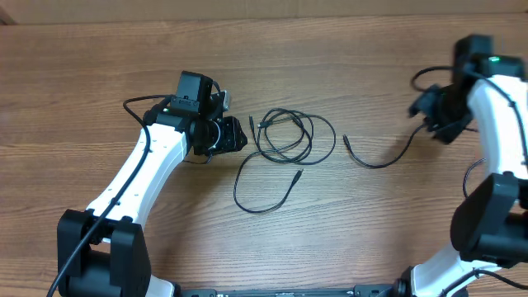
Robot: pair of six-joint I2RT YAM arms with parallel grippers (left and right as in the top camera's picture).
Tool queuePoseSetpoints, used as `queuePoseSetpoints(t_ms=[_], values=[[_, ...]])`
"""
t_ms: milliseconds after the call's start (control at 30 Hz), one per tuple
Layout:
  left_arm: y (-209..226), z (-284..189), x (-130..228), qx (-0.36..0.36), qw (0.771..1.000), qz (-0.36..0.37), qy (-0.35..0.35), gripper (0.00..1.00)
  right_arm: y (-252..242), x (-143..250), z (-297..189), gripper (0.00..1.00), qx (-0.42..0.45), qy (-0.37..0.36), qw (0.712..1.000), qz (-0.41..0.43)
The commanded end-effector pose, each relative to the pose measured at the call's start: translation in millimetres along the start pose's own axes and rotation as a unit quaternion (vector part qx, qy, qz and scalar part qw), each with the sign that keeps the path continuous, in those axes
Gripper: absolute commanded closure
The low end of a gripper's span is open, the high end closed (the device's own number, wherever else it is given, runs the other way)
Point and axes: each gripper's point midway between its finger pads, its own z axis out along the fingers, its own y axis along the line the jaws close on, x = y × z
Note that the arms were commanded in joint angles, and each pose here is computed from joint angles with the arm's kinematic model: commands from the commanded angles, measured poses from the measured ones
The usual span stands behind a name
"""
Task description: Untangle cables
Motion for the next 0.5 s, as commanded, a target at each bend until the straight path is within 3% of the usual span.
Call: queuePoseSetpoints(t_ms=[0, 100, 200, 300, 400, 467], values=[[-1, 1, -3, 0.001, 1.000, 0.012, -0.002, 0.57, 17, 37, 28, 0.34, 0.005, 0.036, 0.999, 0.037], [-1, 1, -2, 0.001, 1.000, 0.012, -0.001, 0.57, 29, 60, 52, 0.34, 0.010, 0.042, 0.998, 0.055], [-1, 1, -2, 0.000, 1.000, 0.012, 0.000, 0.57, 44, 77, 69, 0.34, 0.002, 0.036, 0.999, 0.012], [-1, 1, -2, 0.000, 1.000, 0.012, 0.000, 0.57, 73, 84, 77, 0.31, -0.033, 0.006, 0.980, -0.196], [-1, 1, -2, 0.000, 1.000, 0.012, 0.000, 0.57, 85, 95, 77, 0.22, -0.036, -0.006, 0.924, -0.381], [-1, 1, -2, 0.000, 1.000, 0.012, 0.000, 0.57, 84, 100, 77, 0.17, -0.025, -0.006, 0.888, -0.459]])
